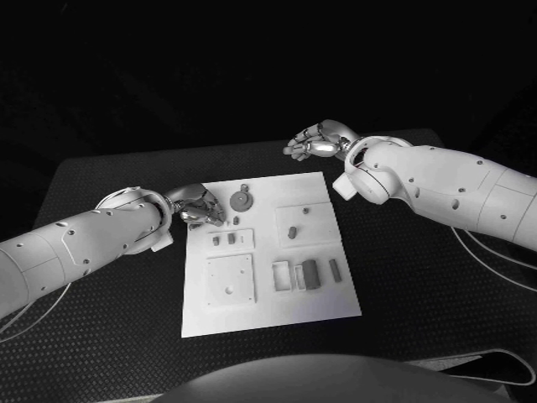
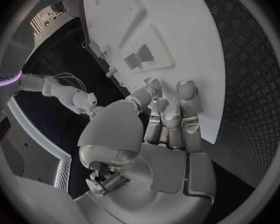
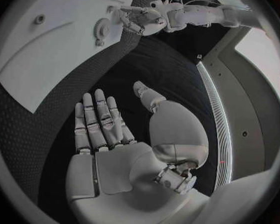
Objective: Assemble the parts on the task board
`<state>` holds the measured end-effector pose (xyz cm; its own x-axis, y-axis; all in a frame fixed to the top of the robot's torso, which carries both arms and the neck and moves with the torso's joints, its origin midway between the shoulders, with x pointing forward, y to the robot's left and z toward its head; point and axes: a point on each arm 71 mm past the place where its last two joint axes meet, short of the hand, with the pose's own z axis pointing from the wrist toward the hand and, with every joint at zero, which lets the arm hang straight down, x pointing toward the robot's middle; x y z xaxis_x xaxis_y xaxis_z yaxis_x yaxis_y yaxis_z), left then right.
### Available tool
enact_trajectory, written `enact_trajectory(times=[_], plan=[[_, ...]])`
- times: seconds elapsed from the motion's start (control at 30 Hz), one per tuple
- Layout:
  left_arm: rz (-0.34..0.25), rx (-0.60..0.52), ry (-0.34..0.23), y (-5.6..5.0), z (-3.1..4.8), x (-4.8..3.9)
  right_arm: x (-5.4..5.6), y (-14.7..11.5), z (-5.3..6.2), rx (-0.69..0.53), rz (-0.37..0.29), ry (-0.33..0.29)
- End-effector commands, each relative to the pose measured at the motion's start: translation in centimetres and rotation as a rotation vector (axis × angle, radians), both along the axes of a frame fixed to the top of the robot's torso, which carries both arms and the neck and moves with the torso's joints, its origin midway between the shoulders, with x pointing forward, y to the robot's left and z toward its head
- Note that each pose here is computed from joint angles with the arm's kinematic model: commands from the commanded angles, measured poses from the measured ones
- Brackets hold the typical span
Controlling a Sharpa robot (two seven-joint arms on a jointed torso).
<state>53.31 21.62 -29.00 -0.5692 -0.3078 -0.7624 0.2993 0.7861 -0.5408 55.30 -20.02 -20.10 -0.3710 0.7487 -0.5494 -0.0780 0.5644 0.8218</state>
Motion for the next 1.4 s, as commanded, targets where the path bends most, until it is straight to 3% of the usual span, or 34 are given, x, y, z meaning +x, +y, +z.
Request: enact_trajectory(times=[0.03, 0.47, 0.9, 1.1, 1.4], plan=[[-0.010, 0.020, -0.002, -0.1, -0.04, -0.04, -0.1, 0.1, 0.0, 0.002, 0.014, 0.001], [-0.005, 0.023, -0.012, 0.1, 0.01, 0.01, -0.1, 0.1, 0.0, 0.002, 0.013, 0.001], [0.067, -0.054, -0.024, 0.9, 0.46, 0.38, 0.0, 0.1, -0.1, 0.001, 0.011, 0.000], [0.109, -0.082, -0.023, 1.2, 1.49, 0.77, 0.0, 0.1, -0.1, 0.001, 0.011, 0.000], [0.163, 0.020, 0.019, 0.8, 4.28, 1.70, 0.1, -0.2, -0.1, -0.001, 0.003, 0.001]])
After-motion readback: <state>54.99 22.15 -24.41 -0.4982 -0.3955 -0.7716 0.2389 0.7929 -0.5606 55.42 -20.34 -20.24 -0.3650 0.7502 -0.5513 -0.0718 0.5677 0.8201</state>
